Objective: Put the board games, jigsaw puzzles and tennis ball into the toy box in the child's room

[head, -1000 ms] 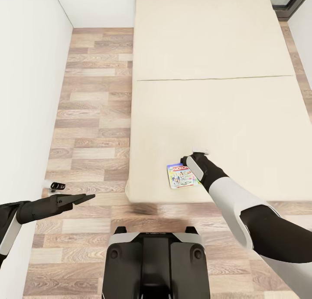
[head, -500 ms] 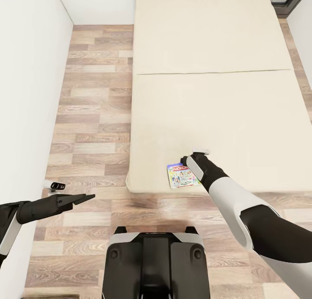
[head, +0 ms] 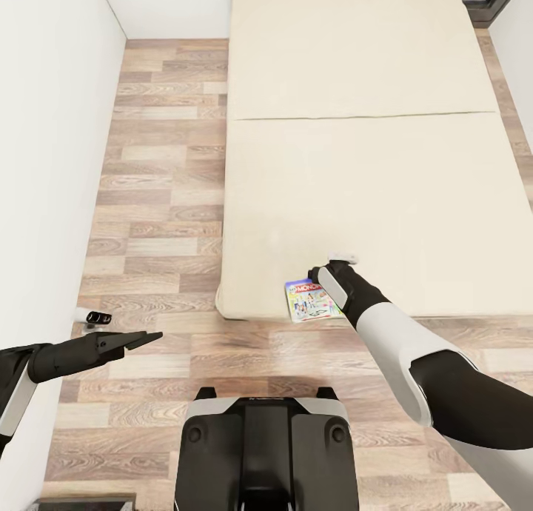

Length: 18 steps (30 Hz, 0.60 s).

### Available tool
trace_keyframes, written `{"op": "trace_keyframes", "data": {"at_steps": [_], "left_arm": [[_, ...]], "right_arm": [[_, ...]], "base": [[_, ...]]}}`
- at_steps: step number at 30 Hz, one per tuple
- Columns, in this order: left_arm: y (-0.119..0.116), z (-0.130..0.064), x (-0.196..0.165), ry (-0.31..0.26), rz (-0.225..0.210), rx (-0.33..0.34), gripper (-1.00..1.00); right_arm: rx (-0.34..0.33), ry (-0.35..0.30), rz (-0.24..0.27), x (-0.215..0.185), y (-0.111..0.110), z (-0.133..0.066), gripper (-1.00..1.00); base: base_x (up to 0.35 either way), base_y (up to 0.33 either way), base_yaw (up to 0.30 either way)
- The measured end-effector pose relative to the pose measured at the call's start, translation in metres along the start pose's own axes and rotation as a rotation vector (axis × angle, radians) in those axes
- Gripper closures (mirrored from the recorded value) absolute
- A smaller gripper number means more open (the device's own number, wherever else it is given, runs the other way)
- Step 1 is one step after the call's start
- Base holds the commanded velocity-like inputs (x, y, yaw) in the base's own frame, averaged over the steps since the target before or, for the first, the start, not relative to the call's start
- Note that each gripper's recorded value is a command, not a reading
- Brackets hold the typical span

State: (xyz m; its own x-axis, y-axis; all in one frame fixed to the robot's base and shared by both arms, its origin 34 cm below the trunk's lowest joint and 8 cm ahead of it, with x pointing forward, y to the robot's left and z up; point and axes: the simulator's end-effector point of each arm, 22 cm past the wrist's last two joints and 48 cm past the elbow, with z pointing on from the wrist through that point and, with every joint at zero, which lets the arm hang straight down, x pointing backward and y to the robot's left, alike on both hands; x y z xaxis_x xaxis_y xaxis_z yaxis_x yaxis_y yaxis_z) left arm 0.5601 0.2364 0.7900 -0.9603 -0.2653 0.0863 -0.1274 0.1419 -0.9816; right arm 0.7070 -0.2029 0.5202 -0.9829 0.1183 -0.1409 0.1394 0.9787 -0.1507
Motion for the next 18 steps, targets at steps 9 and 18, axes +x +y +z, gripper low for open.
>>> {"op": "trace_keyframes", "data": {"at_steps": [9,18], "left_arm": [[-0.0001,0.0,0.0,0.0,0.0,0.0,-1.0],[0.0003,0.0,0.0,0.0,0.0,-0.001,-1.0]], "right_arm": [[0.0,0.0,0.0,0.0002,-0.0001,0.0,-1.0],[0.001,-0.001,0.0,-0.0001,-0.0002,0.0003,-1.0]], "base": [[-0.005,0.0,0.0],[-0.052,0.0,0.0]]}}
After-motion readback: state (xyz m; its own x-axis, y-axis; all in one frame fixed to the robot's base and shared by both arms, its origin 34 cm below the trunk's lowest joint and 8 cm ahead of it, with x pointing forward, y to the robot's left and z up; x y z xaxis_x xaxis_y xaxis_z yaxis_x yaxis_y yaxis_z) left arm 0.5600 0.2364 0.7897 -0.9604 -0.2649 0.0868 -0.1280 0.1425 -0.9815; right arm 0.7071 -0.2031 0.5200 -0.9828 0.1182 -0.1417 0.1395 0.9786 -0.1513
